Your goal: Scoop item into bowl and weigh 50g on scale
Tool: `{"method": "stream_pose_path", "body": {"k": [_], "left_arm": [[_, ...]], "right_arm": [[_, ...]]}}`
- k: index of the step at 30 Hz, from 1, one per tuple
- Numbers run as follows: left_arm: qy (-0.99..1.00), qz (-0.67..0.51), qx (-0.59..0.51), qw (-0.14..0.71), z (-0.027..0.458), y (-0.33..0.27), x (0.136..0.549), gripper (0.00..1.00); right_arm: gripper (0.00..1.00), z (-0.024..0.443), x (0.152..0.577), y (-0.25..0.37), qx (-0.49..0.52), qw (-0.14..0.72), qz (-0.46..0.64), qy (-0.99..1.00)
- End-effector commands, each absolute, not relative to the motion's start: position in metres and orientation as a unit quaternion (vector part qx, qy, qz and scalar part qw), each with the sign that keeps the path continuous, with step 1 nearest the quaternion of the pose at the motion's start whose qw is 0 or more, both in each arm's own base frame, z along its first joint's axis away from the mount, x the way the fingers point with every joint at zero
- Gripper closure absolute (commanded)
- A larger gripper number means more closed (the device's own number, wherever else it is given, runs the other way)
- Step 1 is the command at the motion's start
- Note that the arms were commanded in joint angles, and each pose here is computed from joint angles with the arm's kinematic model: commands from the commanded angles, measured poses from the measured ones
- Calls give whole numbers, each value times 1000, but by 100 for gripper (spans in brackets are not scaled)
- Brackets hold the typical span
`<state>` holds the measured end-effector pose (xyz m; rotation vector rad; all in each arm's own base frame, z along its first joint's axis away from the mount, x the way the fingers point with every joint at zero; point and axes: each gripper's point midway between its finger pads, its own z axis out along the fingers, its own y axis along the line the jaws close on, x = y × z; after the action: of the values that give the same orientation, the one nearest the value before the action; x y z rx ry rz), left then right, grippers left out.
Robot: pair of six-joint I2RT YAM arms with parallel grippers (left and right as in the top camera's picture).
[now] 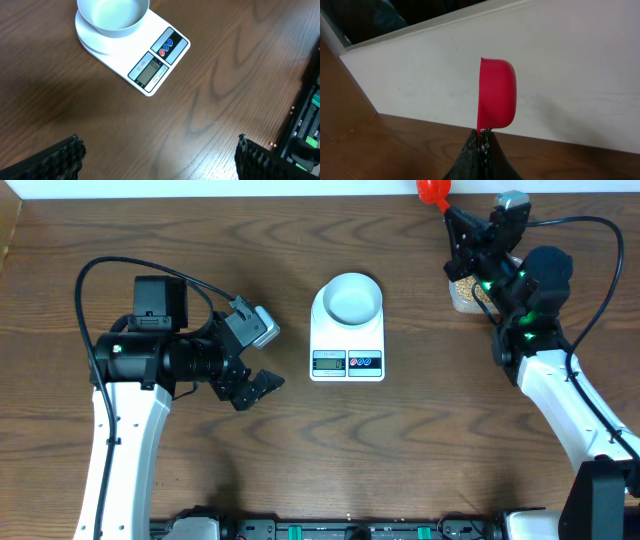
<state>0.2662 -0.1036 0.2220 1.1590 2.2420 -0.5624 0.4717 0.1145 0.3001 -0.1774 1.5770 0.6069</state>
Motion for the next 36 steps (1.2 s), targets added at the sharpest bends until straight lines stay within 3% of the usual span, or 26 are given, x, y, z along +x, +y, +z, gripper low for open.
{"method": "stream_pose_path", "body": {"k": [1,36], "left_arm": [[830,-213,431,282,228,-105,267,2],[832,-213,428,281,228,-104,267,2]], "right_arm": [[99,313,473,112,-85,672,264,687],[99,300,472,115,-87,649,271,705]]}}
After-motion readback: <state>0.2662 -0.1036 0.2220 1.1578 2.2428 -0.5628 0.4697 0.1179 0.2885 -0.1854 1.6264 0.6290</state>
